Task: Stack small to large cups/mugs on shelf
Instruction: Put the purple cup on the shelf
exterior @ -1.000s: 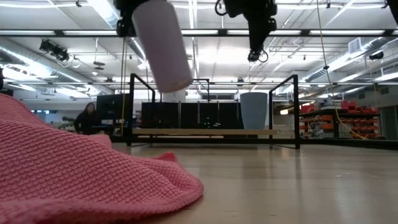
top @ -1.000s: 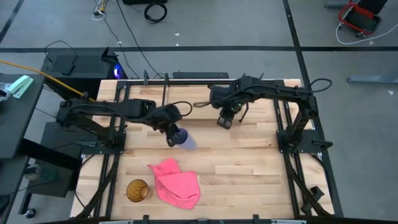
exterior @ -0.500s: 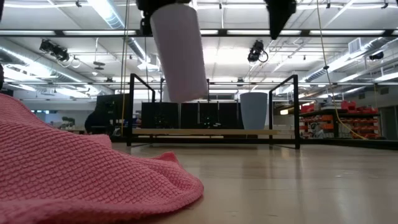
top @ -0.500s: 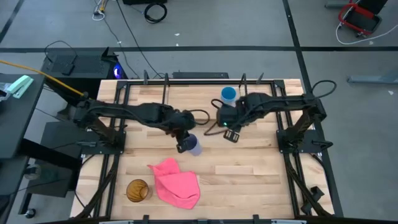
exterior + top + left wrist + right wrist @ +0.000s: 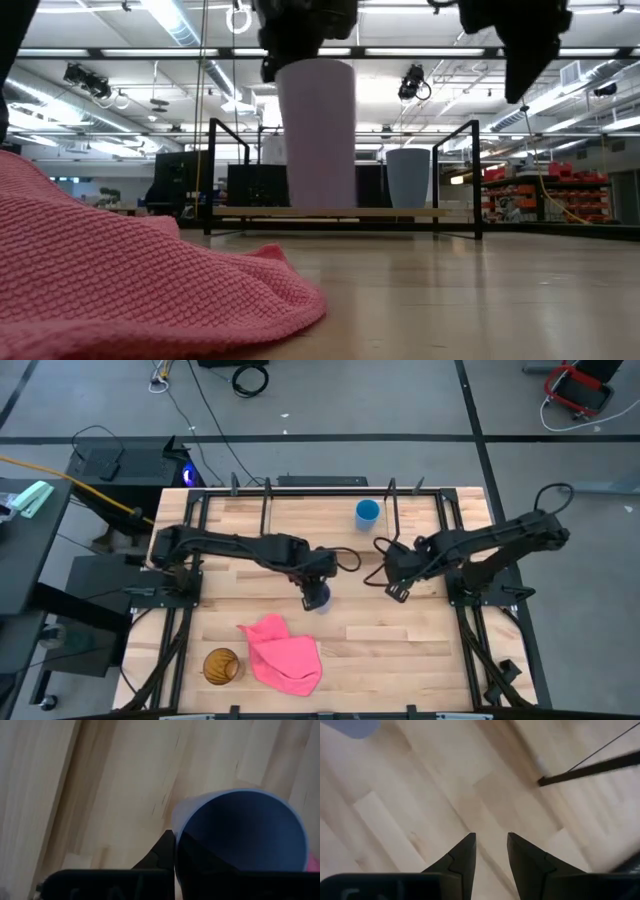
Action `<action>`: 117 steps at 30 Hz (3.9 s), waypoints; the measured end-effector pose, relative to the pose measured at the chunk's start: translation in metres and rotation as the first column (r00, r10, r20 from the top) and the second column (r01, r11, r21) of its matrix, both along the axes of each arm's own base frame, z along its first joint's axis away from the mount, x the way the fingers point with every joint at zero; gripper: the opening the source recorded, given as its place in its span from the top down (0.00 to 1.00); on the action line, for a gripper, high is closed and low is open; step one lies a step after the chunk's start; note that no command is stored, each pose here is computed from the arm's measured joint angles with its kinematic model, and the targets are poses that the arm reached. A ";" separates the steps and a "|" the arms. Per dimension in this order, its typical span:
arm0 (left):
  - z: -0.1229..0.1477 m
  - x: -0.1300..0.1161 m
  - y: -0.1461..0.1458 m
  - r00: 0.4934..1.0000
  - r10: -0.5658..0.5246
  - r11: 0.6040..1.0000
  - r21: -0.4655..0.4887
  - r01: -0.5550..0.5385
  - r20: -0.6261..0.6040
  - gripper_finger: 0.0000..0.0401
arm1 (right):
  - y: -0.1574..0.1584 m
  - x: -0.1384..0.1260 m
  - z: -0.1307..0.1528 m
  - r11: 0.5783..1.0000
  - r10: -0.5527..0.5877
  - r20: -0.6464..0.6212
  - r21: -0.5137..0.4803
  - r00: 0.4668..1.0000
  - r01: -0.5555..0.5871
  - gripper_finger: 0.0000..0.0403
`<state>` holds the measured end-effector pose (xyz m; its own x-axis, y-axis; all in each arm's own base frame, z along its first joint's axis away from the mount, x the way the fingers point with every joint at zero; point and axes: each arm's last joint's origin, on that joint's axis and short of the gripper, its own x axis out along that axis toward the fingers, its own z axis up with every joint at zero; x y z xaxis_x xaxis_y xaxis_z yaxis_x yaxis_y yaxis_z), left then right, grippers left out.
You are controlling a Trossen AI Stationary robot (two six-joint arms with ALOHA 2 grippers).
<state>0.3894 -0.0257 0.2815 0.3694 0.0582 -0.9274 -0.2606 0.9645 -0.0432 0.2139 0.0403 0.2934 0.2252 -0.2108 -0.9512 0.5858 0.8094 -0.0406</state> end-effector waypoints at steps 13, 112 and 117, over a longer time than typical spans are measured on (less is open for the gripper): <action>-0.021 0.021 0.000 0.997 -0.045 0.999 0.021 0.046 -0.056 0.96 | -0.001 -0.011 -0.033 0.998 -0.019 0.004 0.056 1.000 0.019 0.71; 0.032 -0.120 0.036 0.903 0.365 0.896 0.348 -0.275 -0.228 0.83 | -0.036 0.023 0.069 0.994 0.112 0.431 -0.037 0.895 -0.107 0.71; 0.026 -0.145 0.036 0.895 0.409 0.883 0.324 -0.340 -0.175 0.83 | -0.047 0.036 0.065 0.991 0.115 0.455 0.004 0.883 -0.131 0.71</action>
